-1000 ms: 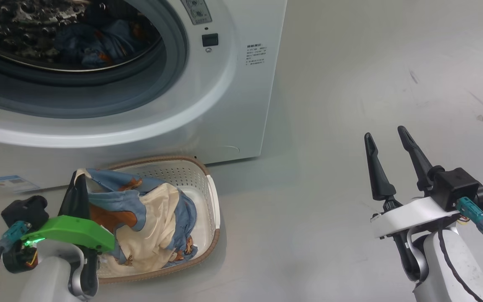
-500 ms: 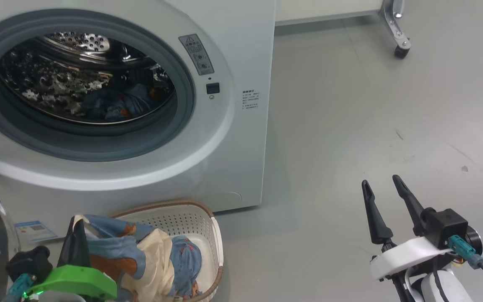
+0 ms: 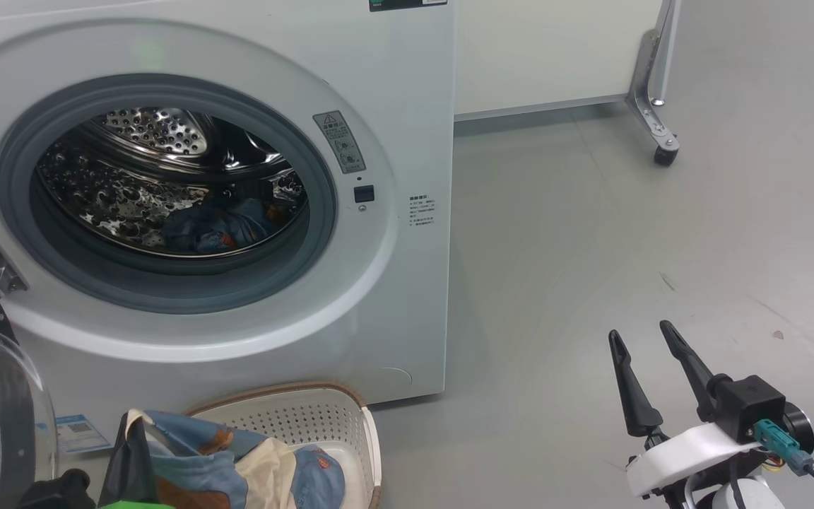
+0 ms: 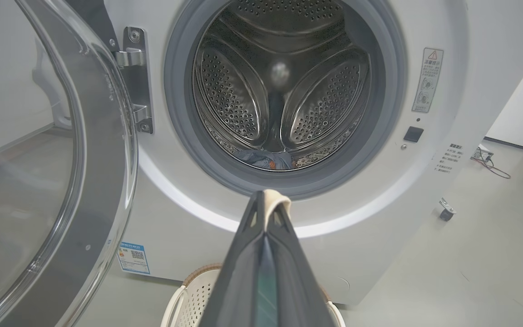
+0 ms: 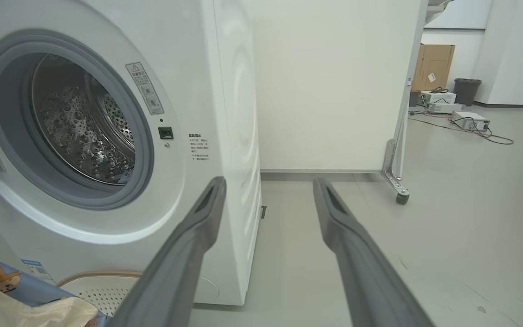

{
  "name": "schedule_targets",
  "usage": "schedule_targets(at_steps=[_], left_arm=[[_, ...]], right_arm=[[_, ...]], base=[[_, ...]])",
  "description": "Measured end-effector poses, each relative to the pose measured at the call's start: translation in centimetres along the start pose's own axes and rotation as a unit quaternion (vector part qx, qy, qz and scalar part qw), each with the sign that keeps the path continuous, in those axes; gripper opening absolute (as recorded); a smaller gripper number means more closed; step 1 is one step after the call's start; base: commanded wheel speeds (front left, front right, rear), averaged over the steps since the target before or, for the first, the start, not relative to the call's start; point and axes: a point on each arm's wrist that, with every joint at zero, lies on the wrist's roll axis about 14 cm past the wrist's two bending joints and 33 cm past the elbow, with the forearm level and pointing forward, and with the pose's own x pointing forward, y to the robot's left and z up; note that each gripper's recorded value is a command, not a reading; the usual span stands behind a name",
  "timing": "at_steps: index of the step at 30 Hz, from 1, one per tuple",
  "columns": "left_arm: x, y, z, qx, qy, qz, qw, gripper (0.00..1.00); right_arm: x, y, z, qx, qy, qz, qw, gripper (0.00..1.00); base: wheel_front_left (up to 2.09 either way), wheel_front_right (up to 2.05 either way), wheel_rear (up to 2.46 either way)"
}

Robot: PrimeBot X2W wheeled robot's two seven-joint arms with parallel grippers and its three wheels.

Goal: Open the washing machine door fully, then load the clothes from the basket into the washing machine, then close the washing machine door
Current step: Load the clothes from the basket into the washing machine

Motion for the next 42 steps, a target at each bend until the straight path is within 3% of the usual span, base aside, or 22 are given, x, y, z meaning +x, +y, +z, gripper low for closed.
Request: schedule_targets(at_steps=[14,21,32,42], left_arm=[[-1.1,-0.1,0.7,-0.012,-0.012,0.008,1.000,0.00],[-0.1,-1.8,-0.1,-0.022,0.001,-0.019,1.000,0.00],[7.3,-3.6,3.8,-0.044,-0.051,-0.038,0.997,0.00],[14.2,-3.8,2.7,-0.018,-0.017,-0.046,0.999,0.00]], right_arm=[[-0.3,1.4,-0.5,0.007,0.007,0.018,1.000,1.00],[-0.4,1.3,-1.3,0.012,0.021,0.016,1.000,1.00],[0.6,1.5,-2.8,0.025,0.044,0.015,0.999,1.00],[1.9,0.3,-3.7,0.026,0.057,-0.002,0.998,1.00]], base=[[0.00,0.00,0.00],[0.00,0.00,0.00],[0.00,0.00,0.00],[0.00,0.00,0.00]])
